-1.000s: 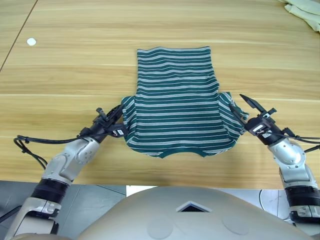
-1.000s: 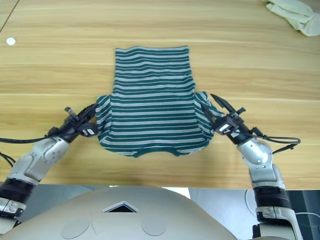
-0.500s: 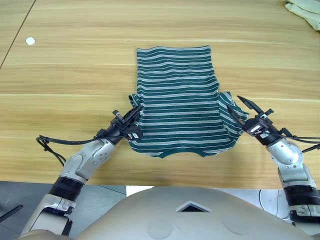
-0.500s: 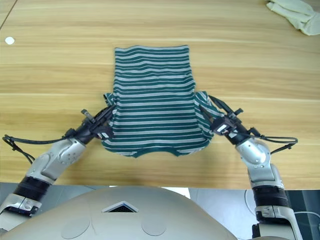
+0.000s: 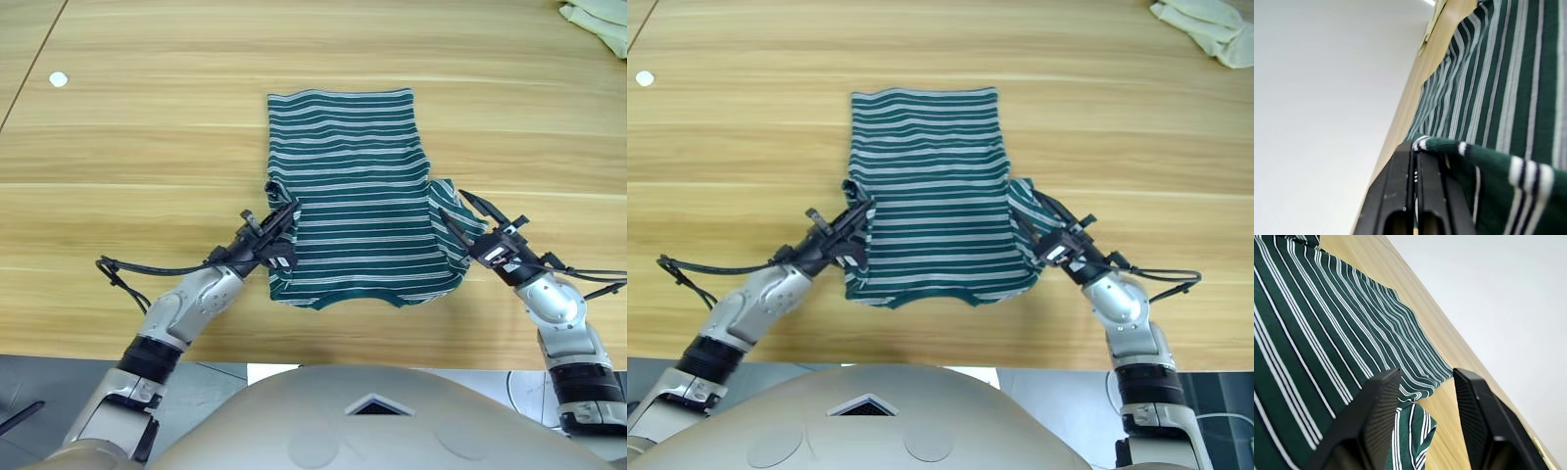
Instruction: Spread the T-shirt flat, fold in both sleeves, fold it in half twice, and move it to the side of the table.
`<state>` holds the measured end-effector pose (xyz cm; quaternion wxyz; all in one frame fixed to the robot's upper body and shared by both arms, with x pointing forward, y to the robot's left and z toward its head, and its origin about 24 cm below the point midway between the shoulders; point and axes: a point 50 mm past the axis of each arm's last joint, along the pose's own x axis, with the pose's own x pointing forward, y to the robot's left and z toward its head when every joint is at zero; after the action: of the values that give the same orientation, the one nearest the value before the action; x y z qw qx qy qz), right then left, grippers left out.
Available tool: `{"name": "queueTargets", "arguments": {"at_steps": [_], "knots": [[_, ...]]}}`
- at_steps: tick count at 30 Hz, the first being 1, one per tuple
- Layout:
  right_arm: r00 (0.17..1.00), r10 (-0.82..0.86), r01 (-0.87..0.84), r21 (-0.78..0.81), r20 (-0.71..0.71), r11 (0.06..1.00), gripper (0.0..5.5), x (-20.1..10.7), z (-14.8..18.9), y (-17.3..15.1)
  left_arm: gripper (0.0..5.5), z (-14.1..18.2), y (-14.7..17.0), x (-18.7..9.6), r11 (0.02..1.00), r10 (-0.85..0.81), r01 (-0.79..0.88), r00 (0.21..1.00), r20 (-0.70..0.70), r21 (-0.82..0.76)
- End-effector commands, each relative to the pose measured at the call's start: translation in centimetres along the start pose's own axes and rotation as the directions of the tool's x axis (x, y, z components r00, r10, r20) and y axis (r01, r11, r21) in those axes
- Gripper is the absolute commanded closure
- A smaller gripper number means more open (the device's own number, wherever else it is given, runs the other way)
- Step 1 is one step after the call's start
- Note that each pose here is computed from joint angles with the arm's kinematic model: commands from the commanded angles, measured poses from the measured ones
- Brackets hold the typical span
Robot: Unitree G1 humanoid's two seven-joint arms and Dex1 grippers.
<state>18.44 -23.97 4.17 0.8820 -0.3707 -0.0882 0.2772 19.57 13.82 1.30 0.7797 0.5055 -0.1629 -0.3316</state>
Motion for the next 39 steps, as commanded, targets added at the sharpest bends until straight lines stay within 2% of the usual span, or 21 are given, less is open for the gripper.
{"name": "queueTargets", "arguments": {"at_steps": [1,5,10,14,16,18,21,25,28,34,39], "knots": [[1.000,0.018,-0.018,-0.007,0.007,1.000,3.52,0.1,0.2,0.1,5.12,0.6,-1.5,0.3,0.995,-0.089,0.090,0.996,0.032,-0.037],[1.000,0.022,-0.022,-0.005,0.010,1.000,3.52,0.2,0.3,0.2,4.42,0.2,-2.1,0.6,0.989,-0.130,0.131,0.991,0.014,-0.067],[1.000,0.026,-0.026,-0.002,0.010,1.000,3.52,0.1,0.3,0.3,3.58,-0.3,-2.0,1.0,0.990,-0.108,0.107,0.994,-0.005,-0.096],[0.999,0.018,-0.021,-0.074,-0.032,0.997,3.52,-0.9,0.1,-0.9,3.54,-1.0,-1.4,0.3,0.995,-0.066,0.061,0.997,-0.049,-0.083],[0.993,-0.055,0.031,-0.214,-0.105,0.976,3.52,-2.9,-0.1,-4.0,3.54,-1.2,-0.2,-1.0,0.997,-0.016,0.011,0.998,-0.066,-0.073],[0.967,-0.099,0.002,-0.385,-0.233,0.923,3.52,-5.4,-0.6,-6.4,3.54,-0.8,2.1,-2.0,0.992,0.093,-0.097,0.994,-0.058,-0.078],[0.899,0.012,-0.222,-0.433,-0.438,0.874,3.52,-8.5,-2.5,-5.0,3.54,-0.2,4.8,-3.1,0.977,0.206,-0.208,0.978,-0.045,-0.045],[0.816,0.141,-0.399,-0.368,-0.561,0.840,3.52,-10.2,-4.0,-2.5,3.54,1.2,5.6,-3.2,0.963,0.256,-0.254,0.966,0.018,-0.094],[0.780,0.185,-0.462,-0.351,-0.598,0.814,3.52,-9.5,-5.6,-0.9,3.54,1.5,5.7,-3.1,0.953,0.284,-0.279,0.958,0.028,-0.120],[0.820,0.155,-0.432,-0.417,-0.552,0.800,3.52,-5.7,-7.2,-0.3,3.54,1.6,4.6,-2.7,0.962,0.248,-0.241,0.968,0.042,-0.127],[0.835,0.176,-0.439,-0.439,-0.522,0.784,3.52,-4.5,-7.6,0.7,3.54,1.7,3.8,-2.5,0.969,0.221,-0.214,0.974,0.043,-0.127]]}}
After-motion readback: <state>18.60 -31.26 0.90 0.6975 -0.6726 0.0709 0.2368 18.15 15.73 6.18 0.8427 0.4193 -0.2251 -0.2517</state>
